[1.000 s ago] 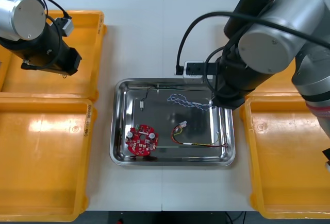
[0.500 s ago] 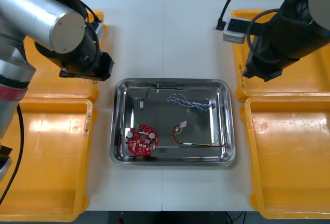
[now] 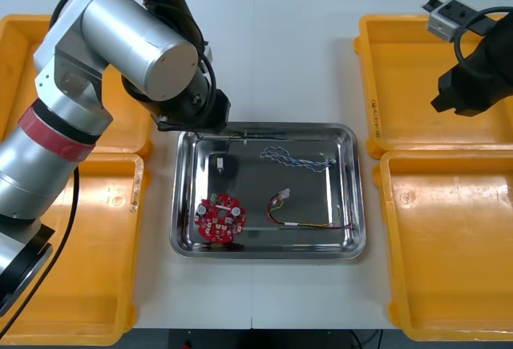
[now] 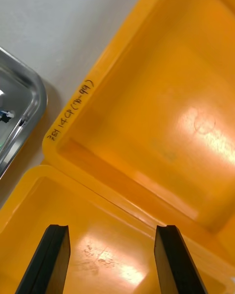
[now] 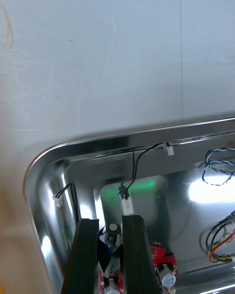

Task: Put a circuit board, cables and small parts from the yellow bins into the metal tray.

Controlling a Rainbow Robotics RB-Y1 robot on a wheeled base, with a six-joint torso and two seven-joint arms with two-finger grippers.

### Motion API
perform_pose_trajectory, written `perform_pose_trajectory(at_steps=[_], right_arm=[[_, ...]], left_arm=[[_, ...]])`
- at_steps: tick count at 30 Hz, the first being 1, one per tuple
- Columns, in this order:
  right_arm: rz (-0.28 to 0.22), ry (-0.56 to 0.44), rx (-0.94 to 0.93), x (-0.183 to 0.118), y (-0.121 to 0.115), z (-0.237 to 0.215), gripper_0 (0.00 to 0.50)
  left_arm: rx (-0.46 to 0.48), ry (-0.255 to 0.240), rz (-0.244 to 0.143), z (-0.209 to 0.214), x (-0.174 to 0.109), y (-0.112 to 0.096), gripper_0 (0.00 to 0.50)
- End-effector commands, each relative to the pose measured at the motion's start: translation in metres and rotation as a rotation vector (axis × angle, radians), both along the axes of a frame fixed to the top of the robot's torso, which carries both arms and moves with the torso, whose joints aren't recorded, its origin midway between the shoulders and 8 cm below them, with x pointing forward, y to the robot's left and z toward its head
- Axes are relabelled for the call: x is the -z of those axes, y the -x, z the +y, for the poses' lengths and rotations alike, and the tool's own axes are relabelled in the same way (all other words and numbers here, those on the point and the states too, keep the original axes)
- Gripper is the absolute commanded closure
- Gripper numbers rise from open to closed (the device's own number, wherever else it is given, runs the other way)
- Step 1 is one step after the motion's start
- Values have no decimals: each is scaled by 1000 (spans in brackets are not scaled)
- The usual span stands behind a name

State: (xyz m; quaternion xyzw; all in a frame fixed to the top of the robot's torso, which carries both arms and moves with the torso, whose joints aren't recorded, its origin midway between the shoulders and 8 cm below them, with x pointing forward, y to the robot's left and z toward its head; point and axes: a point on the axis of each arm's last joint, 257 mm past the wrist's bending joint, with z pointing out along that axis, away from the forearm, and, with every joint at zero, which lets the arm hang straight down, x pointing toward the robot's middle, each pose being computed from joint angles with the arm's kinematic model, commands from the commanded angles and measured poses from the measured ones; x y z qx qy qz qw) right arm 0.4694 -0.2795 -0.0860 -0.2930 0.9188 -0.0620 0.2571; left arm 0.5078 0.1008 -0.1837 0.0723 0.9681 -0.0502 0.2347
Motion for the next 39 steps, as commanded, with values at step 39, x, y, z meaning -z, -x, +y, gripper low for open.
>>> perform_pose_trajectory(at_steps=[39], right_arm=[[57, -152, 571, 58, 60, -134, 0]], left_arm=[[54, 21, 73, -55, 51, 6, 500]])
